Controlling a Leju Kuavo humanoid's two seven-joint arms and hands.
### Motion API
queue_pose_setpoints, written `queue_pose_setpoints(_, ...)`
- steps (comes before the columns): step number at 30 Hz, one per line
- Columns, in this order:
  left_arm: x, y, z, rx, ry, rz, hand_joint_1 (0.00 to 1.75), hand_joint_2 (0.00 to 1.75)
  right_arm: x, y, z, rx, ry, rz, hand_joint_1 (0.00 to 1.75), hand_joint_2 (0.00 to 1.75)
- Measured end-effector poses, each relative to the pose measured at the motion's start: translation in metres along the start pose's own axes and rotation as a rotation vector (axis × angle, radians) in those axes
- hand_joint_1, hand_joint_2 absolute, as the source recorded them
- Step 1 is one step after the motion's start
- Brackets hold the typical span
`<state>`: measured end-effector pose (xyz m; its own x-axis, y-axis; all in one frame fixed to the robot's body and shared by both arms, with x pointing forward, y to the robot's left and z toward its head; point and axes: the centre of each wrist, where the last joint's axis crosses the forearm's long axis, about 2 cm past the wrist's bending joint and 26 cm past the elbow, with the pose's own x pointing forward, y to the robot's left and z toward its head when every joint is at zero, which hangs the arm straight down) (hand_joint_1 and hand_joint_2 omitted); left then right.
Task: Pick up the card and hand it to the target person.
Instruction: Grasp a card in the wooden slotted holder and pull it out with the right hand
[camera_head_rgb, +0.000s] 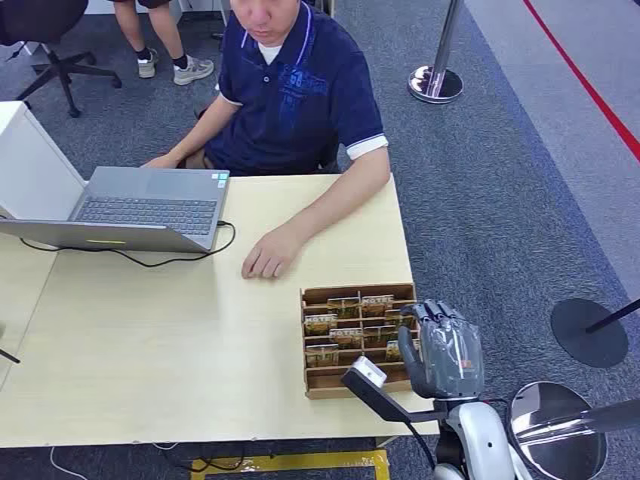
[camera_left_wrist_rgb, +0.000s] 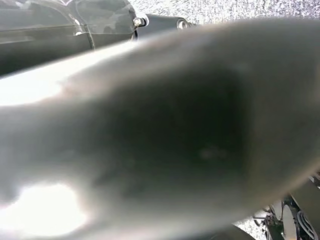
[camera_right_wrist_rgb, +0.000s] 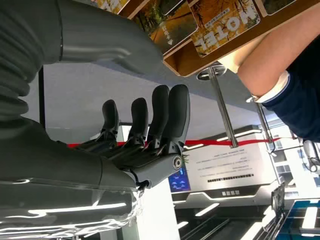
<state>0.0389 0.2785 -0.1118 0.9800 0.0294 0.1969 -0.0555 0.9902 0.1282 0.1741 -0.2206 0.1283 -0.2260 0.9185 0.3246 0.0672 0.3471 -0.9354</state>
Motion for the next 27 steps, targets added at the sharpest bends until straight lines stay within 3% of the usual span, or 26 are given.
queue_pose_setpoints(27,0.0000,0.0000,0.0000,0.000,0.000,0.000,0.00,0.00,0.0002,0.0007,0.0001,0.005,-0.002,0.000,0.61,1.75)
